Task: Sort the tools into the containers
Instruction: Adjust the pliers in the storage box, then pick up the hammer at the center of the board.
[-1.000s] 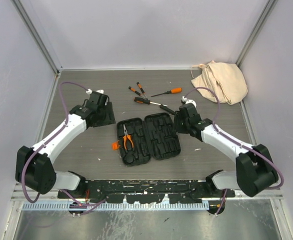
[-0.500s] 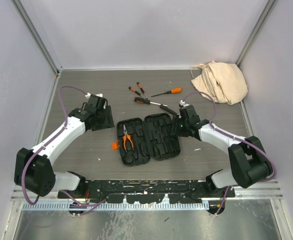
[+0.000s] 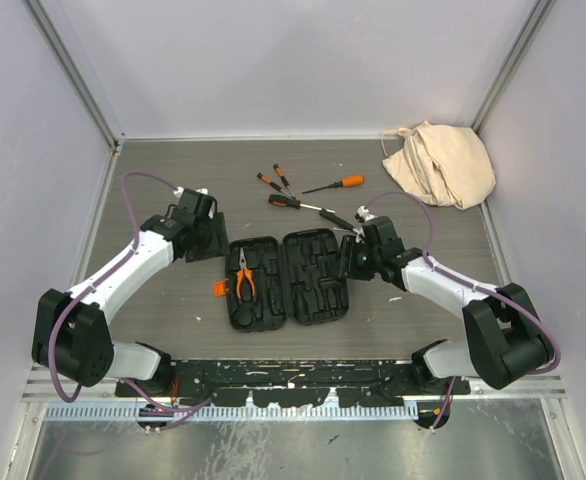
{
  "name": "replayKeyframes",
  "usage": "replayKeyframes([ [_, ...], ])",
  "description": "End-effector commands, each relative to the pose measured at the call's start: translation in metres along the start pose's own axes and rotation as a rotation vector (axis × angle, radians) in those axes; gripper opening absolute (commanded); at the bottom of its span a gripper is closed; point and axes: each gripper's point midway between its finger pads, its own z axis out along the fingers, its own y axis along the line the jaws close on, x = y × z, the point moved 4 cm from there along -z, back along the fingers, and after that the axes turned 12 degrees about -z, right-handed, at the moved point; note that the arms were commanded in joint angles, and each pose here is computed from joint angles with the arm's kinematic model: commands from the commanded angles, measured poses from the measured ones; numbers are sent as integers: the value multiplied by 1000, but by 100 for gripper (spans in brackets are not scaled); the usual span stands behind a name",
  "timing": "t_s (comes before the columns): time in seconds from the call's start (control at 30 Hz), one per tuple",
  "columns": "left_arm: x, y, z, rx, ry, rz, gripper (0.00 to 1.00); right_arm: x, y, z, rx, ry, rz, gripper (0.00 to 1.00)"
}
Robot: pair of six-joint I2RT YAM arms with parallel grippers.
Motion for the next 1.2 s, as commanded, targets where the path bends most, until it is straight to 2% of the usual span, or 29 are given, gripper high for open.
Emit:
replayKeyframes([
  [0.0, -16, -14, -8, 58, -47, -11, 61, -25, 19, -9, -71, -92, -36, 48],
  [0.13, -20, -10, -15, 34, -73, -1, 63, -33, -7, -19, 142, -138, -6, 50],
  [0.23, -26, -7, -23, 36, -105, -8, 71, -39, -12, -29, 196, -187, 3, 54],
  [0.4, -34, -6, -38, 70, -141, -29, 77, -51, -17, -48, 258, -275, 27, 56],
  [0.47, -38, -4, -44, 76, -160, -38, 80, -55, -17, -56, 271, -315, 41, 64],
  [0.57, -43, 1, -51, 71, -192, -47, 87, -61, -20, -66, 303, -368, 66, 83],
  [0.67, -47, 5, -58, 65, -223, -48, 98, -65, -25, -74, 352, -404, 66, 99],
  [0.87, -52, 16, -69, 32, -272, -42, 98, -75, -24, -77, 361, -411, 10, 100],
  [1.17, -49, 18, -77, 49, -276, -18, 98, -94, -22, -66, 374, -318, -108, 100],
])
